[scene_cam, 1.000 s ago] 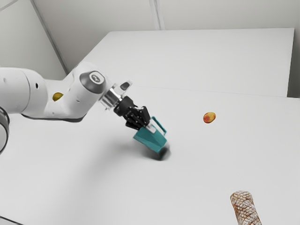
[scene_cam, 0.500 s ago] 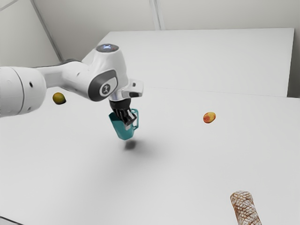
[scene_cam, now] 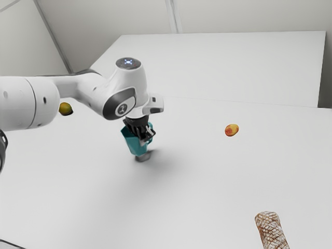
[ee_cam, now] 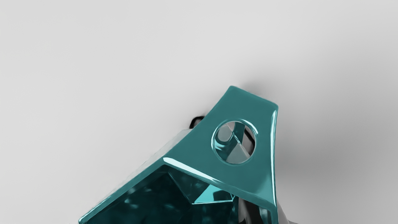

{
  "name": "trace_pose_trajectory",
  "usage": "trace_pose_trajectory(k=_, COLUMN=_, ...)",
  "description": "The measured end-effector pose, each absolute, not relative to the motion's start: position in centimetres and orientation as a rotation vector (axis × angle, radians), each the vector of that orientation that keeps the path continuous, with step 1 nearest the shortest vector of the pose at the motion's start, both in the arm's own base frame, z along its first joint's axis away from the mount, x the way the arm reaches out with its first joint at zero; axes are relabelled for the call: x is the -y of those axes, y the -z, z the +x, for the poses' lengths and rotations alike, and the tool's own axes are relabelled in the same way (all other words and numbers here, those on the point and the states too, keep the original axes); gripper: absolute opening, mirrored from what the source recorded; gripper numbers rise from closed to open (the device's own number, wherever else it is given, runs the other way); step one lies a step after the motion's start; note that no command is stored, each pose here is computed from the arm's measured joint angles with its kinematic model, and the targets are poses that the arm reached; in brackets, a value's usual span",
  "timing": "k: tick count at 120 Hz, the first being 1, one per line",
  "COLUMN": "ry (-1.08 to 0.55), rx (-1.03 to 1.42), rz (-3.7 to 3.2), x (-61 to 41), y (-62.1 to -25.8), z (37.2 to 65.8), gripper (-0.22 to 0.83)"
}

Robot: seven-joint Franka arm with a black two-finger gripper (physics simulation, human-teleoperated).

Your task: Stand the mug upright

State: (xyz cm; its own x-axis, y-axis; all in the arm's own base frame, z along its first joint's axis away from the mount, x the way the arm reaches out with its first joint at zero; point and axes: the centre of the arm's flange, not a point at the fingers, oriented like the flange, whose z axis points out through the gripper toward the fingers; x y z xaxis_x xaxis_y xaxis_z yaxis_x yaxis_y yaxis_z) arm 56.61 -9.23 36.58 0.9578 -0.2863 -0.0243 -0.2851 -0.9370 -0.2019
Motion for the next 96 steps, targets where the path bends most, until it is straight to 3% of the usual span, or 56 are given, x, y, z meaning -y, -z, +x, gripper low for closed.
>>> trace_pose_trajectory(k=49, ry=0.005, rx=-0.268, rz=-2.933, x=9.3, y=-35.4, z=56.7, gripper=-0.14)
trace_pose_trajectory(k=96, ry=0.032, rx=-0.185, rz=-2.953, x=9.2, y=-36.5, z=56.7, gripper=0.34)
